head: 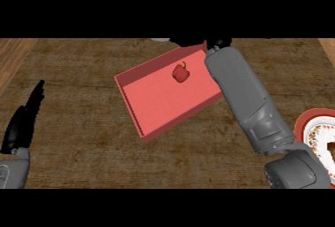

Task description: Pick the bell pepper from the plate and place it in the cardboard box

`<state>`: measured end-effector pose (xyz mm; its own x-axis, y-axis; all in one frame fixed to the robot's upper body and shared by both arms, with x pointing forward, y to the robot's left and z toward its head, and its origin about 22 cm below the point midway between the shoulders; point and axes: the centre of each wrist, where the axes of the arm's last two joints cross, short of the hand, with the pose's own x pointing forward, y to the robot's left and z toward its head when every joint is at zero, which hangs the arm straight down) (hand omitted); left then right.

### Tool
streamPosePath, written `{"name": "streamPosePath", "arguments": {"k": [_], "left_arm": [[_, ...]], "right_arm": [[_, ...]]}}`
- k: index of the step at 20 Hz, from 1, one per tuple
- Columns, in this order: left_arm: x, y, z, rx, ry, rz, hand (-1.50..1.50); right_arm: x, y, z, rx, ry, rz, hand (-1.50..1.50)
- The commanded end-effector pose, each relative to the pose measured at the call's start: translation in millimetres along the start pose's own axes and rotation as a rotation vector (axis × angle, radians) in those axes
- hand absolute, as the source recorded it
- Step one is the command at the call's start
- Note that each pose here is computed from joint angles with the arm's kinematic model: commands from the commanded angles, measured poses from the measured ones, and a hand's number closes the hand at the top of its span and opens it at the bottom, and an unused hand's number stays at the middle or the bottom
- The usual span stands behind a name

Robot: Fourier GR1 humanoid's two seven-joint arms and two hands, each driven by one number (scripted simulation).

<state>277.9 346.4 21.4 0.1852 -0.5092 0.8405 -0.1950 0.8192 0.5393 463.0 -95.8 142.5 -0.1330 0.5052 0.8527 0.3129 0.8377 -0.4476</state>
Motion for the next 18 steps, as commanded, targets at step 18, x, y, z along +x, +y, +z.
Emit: {"name": "streamPosePath", "arguments": {"k": [18], "left_arm": [[-27,12,22,0.050,0.056,0.009,0.00]], "right_arm": [[-126,-203,16,-0.058,0.032,-0.069,-1.50]]}}
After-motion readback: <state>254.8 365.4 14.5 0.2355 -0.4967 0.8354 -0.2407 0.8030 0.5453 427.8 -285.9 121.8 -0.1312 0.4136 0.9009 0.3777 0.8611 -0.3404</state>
